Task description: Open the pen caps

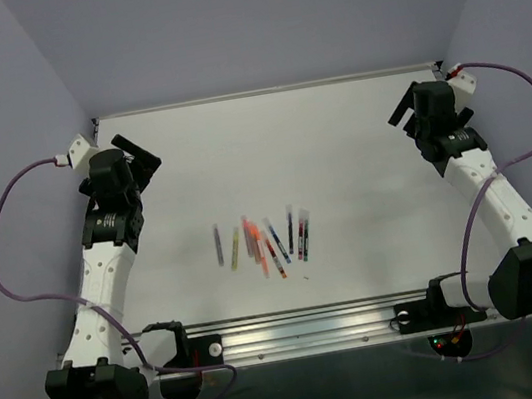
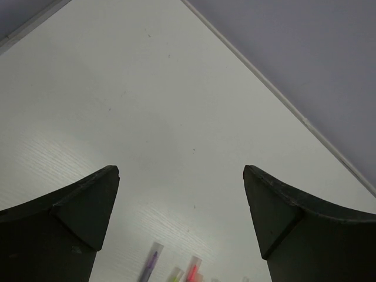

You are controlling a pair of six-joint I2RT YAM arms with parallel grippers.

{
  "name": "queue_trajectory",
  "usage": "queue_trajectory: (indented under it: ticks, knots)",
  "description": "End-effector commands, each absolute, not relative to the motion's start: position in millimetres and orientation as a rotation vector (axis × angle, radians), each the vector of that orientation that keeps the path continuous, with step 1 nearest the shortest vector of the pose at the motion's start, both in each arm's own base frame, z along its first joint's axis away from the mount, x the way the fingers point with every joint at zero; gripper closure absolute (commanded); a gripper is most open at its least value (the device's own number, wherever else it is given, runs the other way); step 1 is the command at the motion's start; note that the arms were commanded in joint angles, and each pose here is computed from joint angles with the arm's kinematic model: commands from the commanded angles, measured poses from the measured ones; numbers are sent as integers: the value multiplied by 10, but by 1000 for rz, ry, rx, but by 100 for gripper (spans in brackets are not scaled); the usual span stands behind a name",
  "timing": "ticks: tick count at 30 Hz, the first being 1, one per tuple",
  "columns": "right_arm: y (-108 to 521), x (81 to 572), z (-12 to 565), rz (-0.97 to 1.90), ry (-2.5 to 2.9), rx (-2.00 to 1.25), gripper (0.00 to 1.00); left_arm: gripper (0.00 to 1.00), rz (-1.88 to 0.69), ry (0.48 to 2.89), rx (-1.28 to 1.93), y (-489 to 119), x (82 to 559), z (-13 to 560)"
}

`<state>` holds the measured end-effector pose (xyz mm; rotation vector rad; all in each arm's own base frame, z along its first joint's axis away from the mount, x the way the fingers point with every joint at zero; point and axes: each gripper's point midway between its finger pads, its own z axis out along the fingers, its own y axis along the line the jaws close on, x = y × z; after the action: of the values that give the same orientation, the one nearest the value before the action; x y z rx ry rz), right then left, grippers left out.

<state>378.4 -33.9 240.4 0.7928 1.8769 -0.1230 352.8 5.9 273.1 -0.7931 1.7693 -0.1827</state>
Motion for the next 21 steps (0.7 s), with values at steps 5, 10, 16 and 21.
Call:
queue_trajectory:
  ticks: [5, 10, 16, 21]
  knots:
    - [-226, 3940, 2870, 19, 1720, 725, 0, 1, -301, 1898, -789, -190, 3572, 2360]
    - [-142, 4011, 2738, 97, 1728, 801, 0, 1, -311, 2114, -769, -449, 3408, 1801]
    - [4, 4161, 2522, 109, 1844, 689, 0, 1, -203, 2353, -705, -726, 3028, 1211]
    - [-100, 4138, 2425, 34, 1848, 702, 0, 1, -97, 2506, -664, -855, 2779, 825]
